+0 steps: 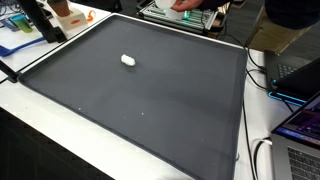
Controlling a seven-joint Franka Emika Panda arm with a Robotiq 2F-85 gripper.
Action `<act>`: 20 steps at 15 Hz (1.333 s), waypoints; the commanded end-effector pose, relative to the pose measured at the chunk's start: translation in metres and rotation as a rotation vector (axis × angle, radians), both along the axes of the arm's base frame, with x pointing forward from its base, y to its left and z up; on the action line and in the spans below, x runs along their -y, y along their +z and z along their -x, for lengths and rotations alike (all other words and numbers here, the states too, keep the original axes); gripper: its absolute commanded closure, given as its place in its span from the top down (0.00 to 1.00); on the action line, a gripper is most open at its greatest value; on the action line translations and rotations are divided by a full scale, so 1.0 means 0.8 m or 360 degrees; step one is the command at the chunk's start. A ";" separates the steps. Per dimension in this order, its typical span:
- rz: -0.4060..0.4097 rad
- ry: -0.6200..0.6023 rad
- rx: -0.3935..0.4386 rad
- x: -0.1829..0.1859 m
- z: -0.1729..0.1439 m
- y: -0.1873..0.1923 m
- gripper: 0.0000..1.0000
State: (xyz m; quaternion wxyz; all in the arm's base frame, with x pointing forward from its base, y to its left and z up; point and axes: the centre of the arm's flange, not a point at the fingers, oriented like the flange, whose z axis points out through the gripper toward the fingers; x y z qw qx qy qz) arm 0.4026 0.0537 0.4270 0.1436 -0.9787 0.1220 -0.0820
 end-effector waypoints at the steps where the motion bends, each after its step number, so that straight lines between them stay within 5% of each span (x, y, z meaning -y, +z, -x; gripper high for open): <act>1: -0.0010 -0.0018 -0.0099 -0.001 -0.028 0.017 0.01; 3: -0.0008 -0.0011 -0.0142 0.000 -0.038 0.023 0.01; 4: -0.0010 0.0008 -0.0164 -0.001 -0.042 0.026 0.29; 6: -0.0013 0.0018 -0.0198 0.002 -0.046 0.026 0.34; 11: 0.0024 0.0008 -0.0179 0.001 -0.047 0.025 0.73; 14: 0.0247 -0.0108 -0.0058 0.020 -0.030 -0.003 0.96; 18: 0.0554 0.0110 0.0118 0.075 0.017 -0.085 1.00; 20: 0.0593 0.0223 0.0194 0.090 0.049 -0.126 1.00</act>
